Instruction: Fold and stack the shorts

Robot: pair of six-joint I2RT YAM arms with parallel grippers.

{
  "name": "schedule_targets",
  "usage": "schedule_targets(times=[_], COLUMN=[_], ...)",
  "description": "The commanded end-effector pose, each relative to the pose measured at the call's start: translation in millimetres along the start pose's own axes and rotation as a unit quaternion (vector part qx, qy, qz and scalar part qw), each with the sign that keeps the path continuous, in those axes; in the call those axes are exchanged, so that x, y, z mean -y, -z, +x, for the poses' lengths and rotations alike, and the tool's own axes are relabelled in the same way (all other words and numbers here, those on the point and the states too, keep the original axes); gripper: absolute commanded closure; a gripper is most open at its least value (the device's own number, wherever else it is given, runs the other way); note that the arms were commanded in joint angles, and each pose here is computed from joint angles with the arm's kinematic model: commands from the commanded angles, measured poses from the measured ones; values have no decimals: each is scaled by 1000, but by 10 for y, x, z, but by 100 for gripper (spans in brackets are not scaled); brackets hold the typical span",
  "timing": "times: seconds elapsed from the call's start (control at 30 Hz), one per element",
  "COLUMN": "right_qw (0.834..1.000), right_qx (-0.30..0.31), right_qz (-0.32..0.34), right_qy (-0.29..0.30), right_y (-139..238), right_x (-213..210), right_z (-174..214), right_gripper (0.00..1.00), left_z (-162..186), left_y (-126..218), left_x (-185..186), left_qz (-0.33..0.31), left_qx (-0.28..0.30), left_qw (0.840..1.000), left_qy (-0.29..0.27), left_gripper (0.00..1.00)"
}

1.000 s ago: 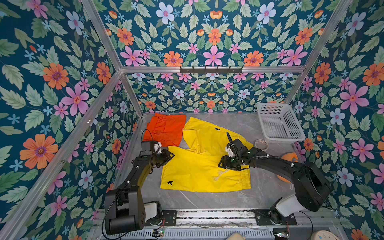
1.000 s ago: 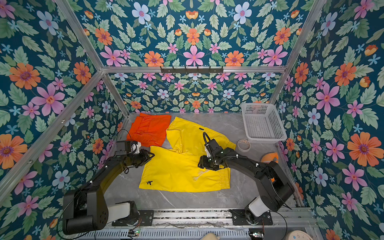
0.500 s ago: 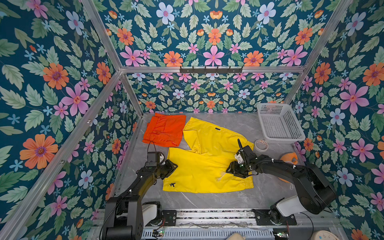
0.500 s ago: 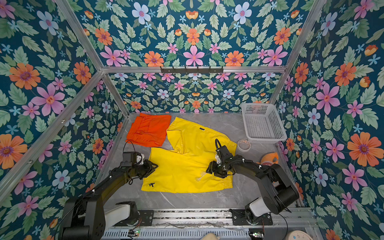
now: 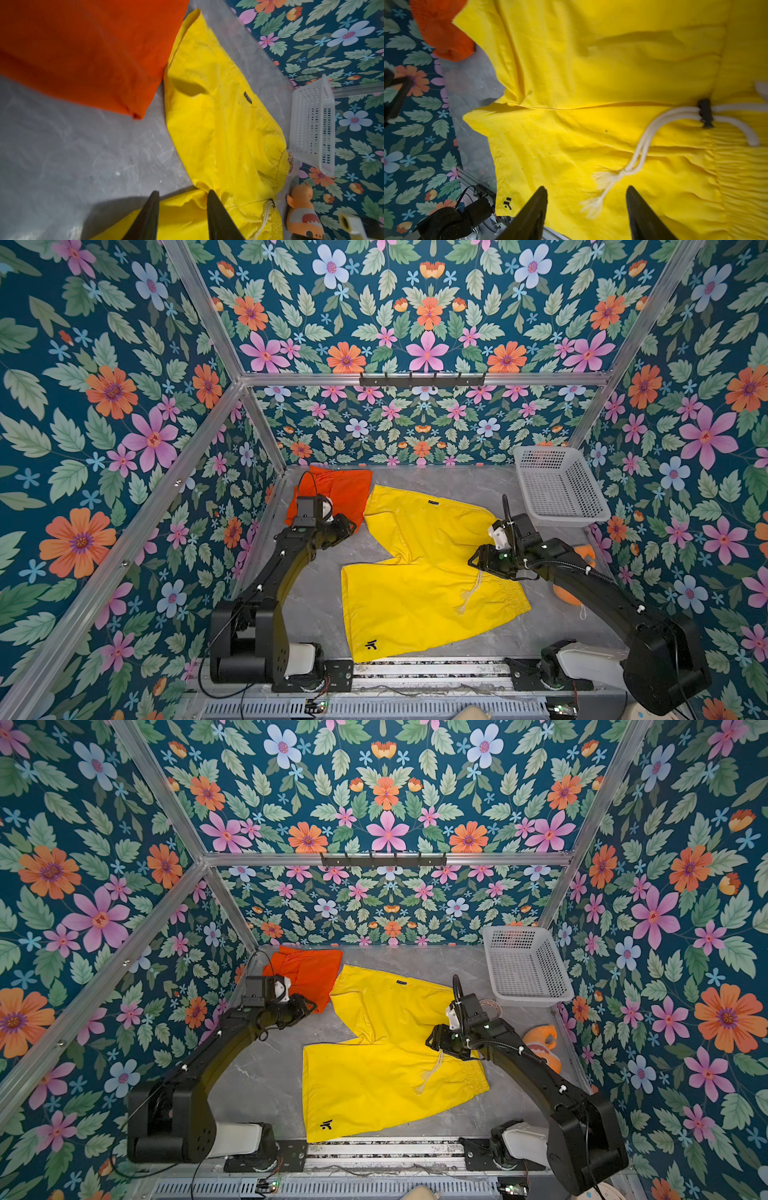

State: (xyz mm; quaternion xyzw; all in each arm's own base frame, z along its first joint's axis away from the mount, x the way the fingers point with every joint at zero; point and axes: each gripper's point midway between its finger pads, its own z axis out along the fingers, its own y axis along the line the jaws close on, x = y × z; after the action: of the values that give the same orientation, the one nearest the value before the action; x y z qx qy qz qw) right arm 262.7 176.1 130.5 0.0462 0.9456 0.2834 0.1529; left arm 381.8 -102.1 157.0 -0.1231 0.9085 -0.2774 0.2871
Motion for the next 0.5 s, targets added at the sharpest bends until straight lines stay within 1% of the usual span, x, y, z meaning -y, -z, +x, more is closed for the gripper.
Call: schedule_targets(times=[0.0, 0.03, 0.1, 0.17, 0.23, 0.3, 0.37, 0.47], right_qw=[999, 998, 999, 999, 998, 998, 998, 999], right_qx=[23, 25, 25, 25, 24, 19, 13, -2], right_qz=[-4, -7, -11, -13, -18, -19, -17, -14], right_qy=[42, 49, 47, 44, 47, 49, 52, 52], right_y=[-40, -92, -207, -333, -455, -566, -674, -877], right_x=[-187, -246, -316, -354, -404, -434, -452, -442], right_z=[-162, -217, -320, -429, -539, -623, -693, -766], right_gripper=[39, 39, 40, 40, 40, 40, 40, 40], left_z=[-171, -265, -346, -419, -465, -450, -392, -318], left_y=[-212, -304, -487, -674, -842, -995, -1135, -1309], left_x=[84, 132, 206, 270, 377, 448, 487, 460], left_qz=[-15, -18, -22, -18, -1, 22, 44, 61], left_qx=[-24, -28, -52, -66, -82, -98, -118, -136], left_qw=[996, 995, 989, 985, 979, 972, 961, 947], left_qy=[-80, -99, -133, -156, -185, -213, -245, -283], left_gripper=[59, 59, 57, 56, 55, 54, 51, 49])
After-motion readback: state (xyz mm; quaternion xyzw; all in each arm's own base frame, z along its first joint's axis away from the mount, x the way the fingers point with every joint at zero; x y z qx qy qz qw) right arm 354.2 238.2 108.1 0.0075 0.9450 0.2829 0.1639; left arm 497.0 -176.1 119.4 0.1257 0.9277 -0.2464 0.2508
